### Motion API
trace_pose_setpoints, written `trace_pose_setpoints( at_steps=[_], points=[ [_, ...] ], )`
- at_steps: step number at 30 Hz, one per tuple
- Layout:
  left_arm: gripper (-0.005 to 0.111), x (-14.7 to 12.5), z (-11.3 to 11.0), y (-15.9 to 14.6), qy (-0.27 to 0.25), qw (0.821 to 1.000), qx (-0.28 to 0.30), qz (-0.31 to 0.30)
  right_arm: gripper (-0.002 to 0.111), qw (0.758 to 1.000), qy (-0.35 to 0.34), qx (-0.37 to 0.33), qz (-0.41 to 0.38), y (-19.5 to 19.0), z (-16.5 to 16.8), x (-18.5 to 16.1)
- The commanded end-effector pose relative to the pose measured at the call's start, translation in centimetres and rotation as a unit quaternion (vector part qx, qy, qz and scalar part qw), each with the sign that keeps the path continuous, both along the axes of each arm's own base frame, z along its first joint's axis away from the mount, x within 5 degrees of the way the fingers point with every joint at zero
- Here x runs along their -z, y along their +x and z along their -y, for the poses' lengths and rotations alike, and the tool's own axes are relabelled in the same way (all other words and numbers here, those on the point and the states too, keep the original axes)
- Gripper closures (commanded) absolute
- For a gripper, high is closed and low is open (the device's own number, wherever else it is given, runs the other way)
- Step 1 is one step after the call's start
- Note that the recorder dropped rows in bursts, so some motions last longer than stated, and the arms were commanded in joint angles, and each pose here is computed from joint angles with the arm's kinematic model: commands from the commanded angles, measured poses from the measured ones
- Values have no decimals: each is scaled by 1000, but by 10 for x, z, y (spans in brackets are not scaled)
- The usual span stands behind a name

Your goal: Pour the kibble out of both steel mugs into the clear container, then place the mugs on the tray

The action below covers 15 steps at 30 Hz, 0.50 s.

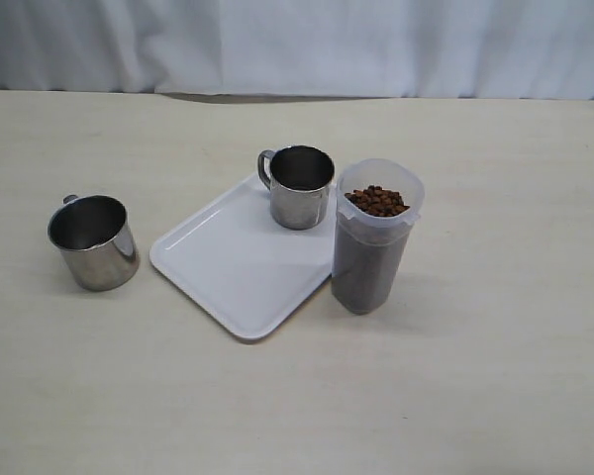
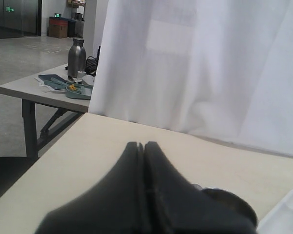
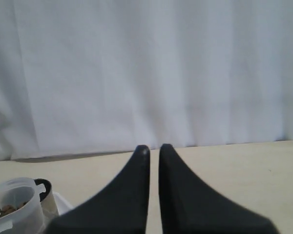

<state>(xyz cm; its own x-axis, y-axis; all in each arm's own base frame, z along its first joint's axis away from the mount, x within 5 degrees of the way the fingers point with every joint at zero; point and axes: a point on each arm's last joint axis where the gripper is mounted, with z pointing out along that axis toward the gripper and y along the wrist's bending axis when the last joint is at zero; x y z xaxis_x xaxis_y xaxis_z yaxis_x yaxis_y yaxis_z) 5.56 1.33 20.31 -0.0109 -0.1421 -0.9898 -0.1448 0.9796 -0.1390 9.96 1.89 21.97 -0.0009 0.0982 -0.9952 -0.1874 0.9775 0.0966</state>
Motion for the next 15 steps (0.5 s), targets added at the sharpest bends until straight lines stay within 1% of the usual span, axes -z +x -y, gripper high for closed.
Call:
trace_pose_setpoints(
  at_steps=[1, 5, 14, 15],
  points=[
    [107, 0, 0, 0, -1, 1000, -1, 1, 103, 998, 21, 9, 51, -15, 5, -4],
    [107, 0, 0, 0, -1, 1000, 0, 2, 103, 999, 23, 18, 46, -26, 8, -2],
    [107, 0, 0, 0, -1, 1000, 0, 2, 103, 997, 25, 7, 76, -45, 10, -2],
    [107, 0, 0, 0, -1, 1000, 0, 2, 103, 998, 19, 4, 55, -45, 9, 2]
  ],
)
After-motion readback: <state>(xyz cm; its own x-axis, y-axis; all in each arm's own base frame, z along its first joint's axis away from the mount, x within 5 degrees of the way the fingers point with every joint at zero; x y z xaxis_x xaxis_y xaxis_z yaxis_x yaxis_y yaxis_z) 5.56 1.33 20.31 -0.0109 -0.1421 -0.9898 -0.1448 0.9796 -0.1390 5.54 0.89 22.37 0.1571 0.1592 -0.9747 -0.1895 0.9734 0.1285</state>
